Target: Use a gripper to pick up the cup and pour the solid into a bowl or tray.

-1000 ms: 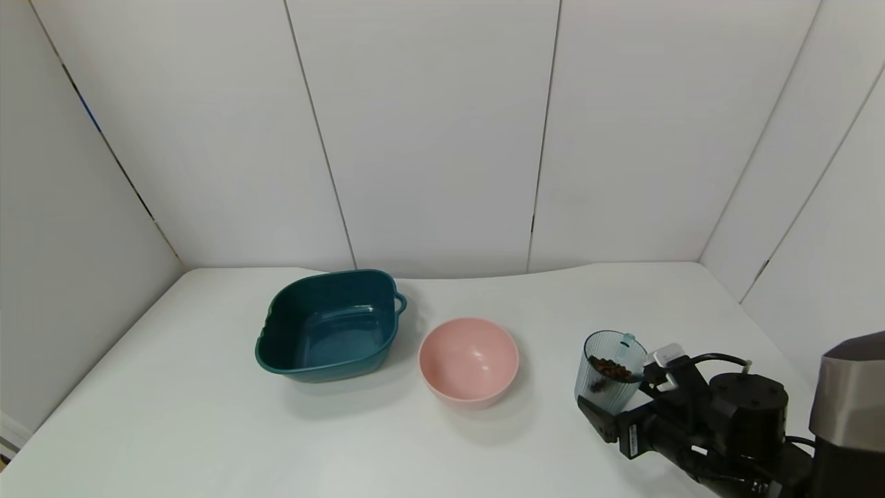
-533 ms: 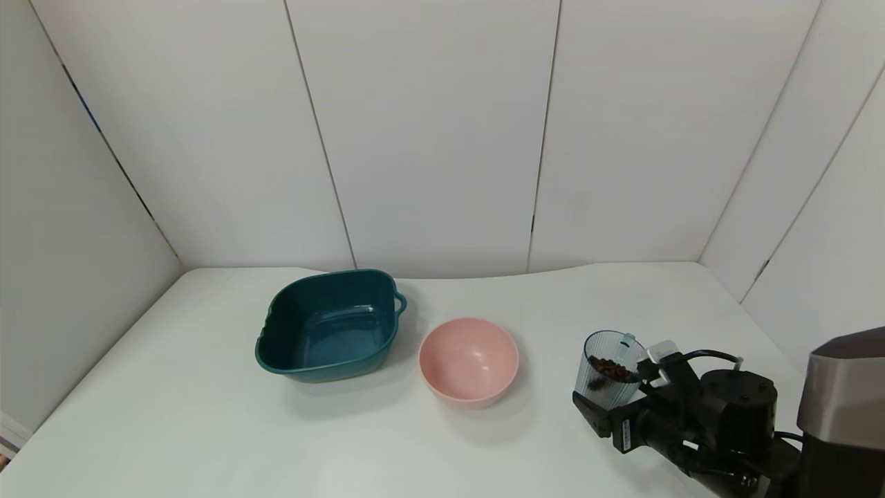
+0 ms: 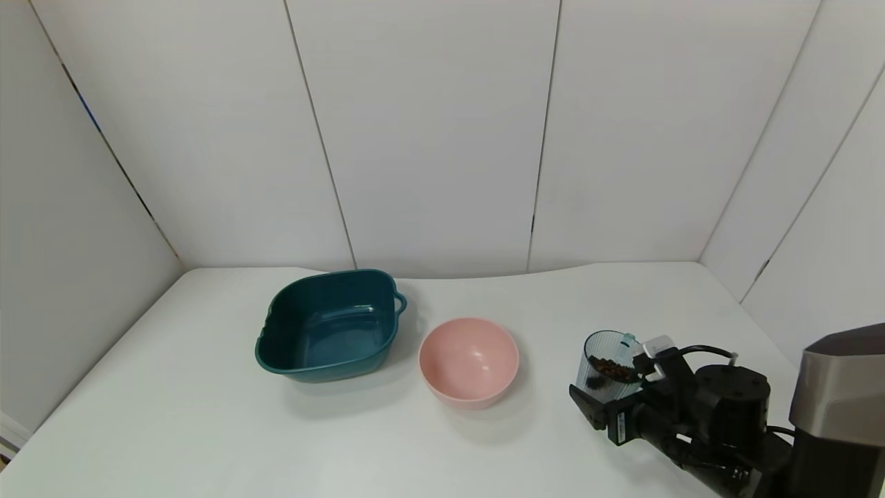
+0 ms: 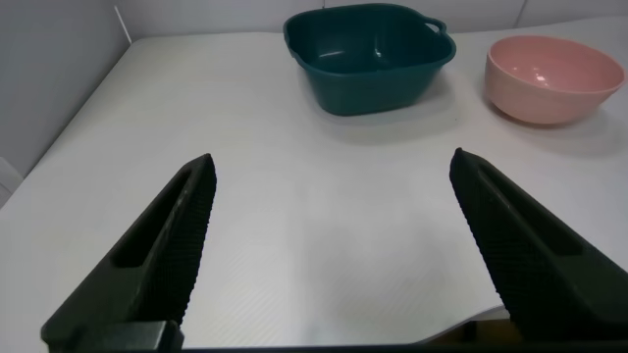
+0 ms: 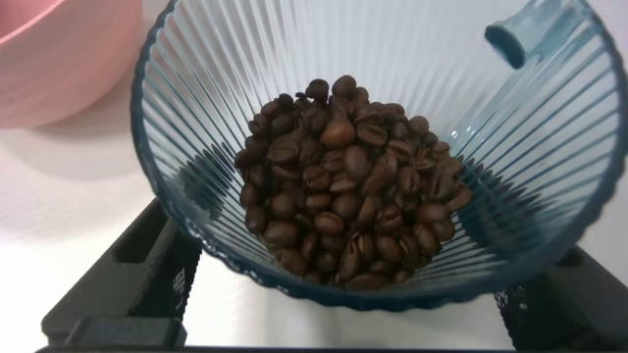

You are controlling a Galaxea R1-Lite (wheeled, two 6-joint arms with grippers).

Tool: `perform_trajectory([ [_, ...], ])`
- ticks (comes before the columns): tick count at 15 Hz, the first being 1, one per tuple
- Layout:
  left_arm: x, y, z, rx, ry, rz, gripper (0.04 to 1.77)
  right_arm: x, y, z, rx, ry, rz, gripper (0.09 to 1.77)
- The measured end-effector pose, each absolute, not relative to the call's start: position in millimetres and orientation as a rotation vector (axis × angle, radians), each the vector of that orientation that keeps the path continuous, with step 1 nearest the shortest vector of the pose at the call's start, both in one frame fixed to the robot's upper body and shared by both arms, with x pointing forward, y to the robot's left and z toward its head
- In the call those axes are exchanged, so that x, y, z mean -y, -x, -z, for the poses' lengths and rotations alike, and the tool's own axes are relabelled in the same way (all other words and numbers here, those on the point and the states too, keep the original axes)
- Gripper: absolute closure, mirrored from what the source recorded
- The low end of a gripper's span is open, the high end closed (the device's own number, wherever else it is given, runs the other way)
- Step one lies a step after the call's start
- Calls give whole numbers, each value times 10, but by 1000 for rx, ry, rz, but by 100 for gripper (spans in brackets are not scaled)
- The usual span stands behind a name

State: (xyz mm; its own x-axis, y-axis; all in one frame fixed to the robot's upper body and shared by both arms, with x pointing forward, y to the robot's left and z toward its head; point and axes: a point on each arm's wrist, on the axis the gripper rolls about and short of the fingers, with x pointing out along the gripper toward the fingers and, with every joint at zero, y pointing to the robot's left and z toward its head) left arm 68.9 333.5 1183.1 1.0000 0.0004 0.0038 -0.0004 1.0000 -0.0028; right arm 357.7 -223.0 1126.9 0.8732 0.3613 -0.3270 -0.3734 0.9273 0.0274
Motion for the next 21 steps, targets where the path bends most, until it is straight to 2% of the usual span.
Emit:
perform_trajectory([
  [4, -3335, -689, -11831, 4, 3, -1, 9, 2228, -3579, -11268, -334, 37, -385, 15],
  [5, -3335, -689, -11831, 4, 3, 0, 9, 2229, -3580, -11268, -334, 37, -384, 36],
  [6, -3335, -689, -11831, 4, 2, 0, 9, 2228, -3581, -11265, -334, 37, -384, 47],
  [7, -3335, -689, -11831, 4, 3, -1, 9, 2227, -3583, -11261, -335, 37, -385, 51],
  [21, -3335, -689, -11831, 4, 3, 0, 9, 2233, -3579, -11250, -343, 36, -392, 53],
])
